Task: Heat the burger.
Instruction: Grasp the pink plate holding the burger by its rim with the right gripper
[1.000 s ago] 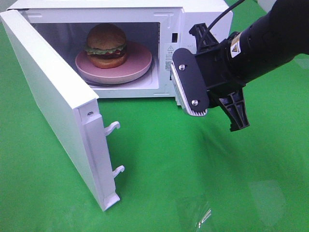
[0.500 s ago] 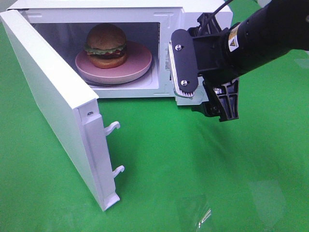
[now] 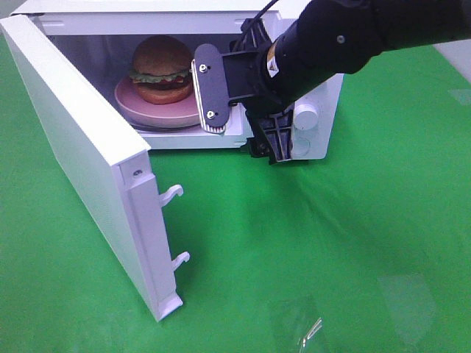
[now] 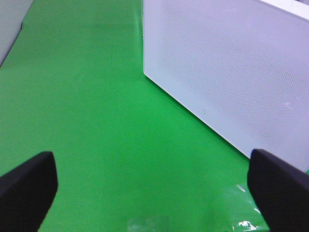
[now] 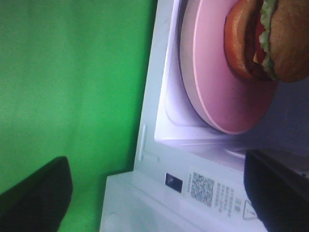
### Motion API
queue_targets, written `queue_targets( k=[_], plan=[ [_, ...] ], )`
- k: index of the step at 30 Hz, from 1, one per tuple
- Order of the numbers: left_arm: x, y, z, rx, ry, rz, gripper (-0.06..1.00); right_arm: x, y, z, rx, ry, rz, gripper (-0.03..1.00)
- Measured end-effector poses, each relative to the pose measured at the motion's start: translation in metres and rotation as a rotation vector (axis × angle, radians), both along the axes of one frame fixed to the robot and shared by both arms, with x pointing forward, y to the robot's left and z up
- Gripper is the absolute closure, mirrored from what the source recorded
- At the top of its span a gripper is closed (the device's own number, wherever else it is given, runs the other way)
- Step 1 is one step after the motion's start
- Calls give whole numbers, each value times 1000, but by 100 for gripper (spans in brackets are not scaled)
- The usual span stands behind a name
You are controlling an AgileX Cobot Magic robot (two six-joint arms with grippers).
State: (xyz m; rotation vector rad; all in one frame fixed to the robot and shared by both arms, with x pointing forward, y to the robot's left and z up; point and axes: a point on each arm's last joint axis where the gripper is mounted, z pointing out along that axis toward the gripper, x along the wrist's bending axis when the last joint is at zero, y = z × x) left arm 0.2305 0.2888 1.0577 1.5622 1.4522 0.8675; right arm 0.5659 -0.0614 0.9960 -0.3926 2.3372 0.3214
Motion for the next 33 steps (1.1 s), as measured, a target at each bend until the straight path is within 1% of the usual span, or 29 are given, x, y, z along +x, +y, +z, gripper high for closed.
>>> queue_targets(
  k=[5,13,24,26,33],
  plan=[
    [0,0,0,0,0,0,-5,12,9,-10,-1,3,3,5],
    [0,0,0,0,0,0,-5,38,30,-35,10,8,1,7],
    [0,0,0,2,0,2,-5,54,43,-44,37,-9,3,10],
    [0,0,0,2,0,2,-5,62,49,-48,54,-11,-9,11],
    [0,1,0,6,0,4,-5,69,57,-53,65,-16,-11,12]
  ],
)
